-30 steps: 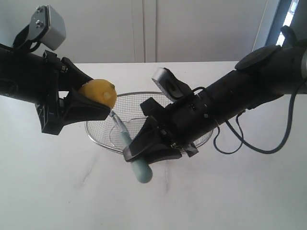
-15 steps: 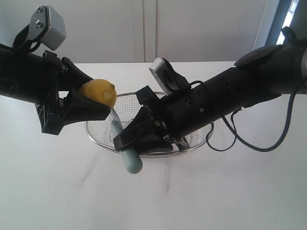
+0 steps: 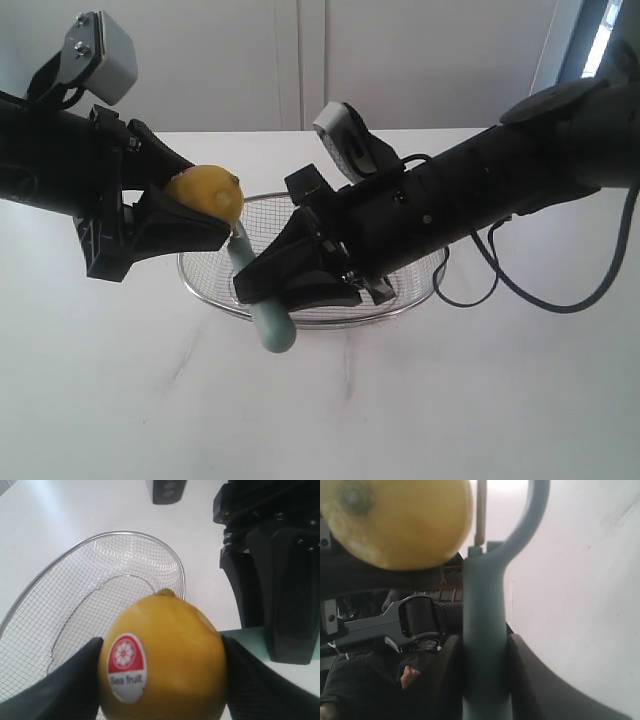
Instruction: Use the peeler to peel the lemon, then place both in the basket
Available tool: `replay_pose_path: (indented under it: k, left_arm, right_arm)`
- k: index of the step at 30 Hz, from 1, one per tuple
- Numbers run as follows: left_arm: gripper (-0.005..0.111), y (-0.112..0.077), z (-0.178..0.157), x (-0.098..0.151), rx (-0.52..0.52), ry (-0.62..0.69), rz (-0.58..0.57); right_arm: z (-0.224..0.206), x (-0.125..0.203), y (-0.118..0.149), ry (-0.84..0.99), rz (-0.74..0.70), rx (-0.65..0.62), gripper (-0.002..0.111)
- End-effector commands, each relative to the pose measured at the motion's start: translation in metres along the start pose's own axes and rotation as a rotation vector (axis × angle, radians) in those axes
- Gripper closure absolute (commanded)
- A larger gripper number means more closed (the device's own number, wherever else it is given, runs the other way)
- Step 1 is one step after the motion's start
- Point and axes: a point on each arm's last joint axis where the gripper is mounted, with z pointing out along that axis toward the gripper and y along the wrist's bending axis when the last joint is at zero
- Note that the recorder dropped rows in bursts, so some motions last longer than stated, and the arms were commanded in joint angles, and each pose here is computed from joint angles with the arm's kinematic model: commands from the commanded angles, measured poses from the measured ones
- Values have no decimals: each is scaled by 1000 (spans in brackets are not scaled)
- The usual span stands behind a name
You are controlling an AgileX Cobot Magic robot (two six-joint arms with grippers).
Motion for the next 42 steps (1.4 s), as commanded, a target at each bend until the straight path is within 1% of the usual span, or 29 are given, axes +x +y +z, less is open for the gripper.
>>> replay_pose_path:
  k: [1, 11, 20, 33, 42]
  left_arm:
    - [107, -3, 0, -4, 16, -27, -9]
    - [107, -3, 0, -4, 16, -27, -9]
    - [107, -3, 0, -4, 16, -27, -9]
    - [107, -3, 0, -4, 16, -27, -9]
    - [107, -3, 0, -4, 16, -27, -9]
  right_arm:
    - [-4, 2, 7, -7, -32, -11, 108]
    - [-10, 5, 18, -18, -71, -5, 108]
    - [-18, 2, 13, -43, -61, 4, 108]
    - [-18, 2, 13, -41, -67, 9, 108]
    - [-28, -1, 10, -77, -53, 12, 108]
